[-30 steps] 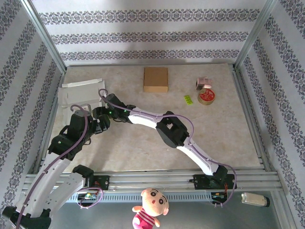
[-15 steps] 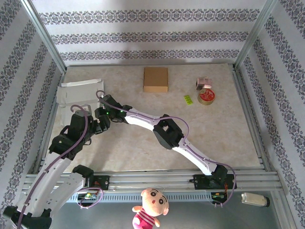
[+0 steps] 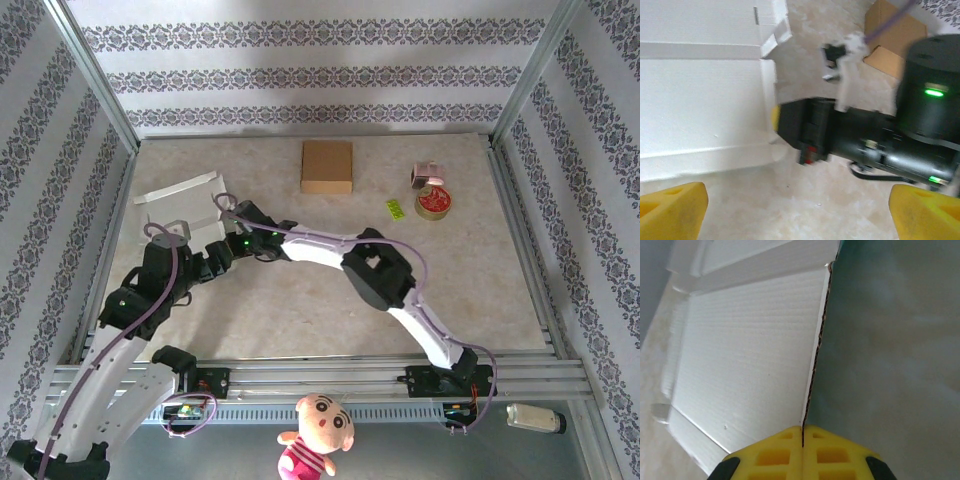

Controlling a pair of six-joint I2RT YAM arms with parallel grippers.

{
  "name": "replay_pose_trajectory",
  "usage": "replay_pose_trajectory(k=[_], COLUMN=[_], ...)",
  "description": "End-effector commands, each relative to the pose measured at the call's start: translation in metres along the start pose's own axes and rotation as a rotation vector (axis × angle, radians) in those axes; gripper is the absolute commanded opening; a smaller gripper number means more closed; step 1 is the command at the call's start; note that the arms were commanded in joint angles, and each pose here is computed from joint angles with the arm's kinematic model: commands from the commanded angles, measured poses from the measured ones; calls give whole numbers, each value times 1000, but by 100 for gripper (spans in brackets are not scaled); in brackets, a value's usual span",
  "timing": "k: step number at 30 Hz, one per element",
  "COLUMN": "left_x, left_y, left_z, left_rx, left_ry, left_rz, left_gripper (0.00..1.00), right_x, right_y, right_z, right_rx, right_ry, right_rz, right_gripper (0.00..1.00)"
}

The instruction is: Fold the paper box

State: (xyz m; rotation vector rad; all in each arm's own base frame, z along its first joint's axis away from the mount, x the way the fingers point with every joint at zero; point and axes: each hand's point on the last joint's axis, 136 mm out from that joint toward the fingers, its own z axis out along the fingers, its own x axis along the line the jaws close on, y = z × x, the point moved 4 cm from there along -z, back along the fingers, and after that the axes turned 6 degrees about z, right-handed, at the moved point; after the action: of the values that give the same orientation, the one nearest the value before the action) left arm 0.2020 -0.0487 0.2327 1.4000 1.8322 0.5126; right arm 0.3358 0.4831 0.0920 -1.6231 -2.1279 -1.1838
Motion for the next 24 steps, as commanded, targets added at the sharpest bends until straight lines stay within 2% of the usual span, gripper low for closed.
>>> replay_pose_trajectory(k=[1,8,17,20,24], left_x=[-6,-11,-25,-32,-38], left_y=[1,-2,-1,-1,0], left_z=[4,17,43,54,72], left_rx=[-4,1,55,63,97], left_ry=[-57,-102,-148,-181,-188], left_rz=[-45,-72,-47,-27,-14], left_gripper=[94,97,99,100,98], right_x=[1,-55,-110,-134,-161], right_y=[13,-42,-99,-116,-137], right_z=[-54,-136,-227,-248,-259], right_rx=[-61,-25,-109,-140,-156], right_ry=[59,-47,-212,-286,-333], right_rz=[-57,-22,52,95,141], right_gripper=[0,0,1,1,1])
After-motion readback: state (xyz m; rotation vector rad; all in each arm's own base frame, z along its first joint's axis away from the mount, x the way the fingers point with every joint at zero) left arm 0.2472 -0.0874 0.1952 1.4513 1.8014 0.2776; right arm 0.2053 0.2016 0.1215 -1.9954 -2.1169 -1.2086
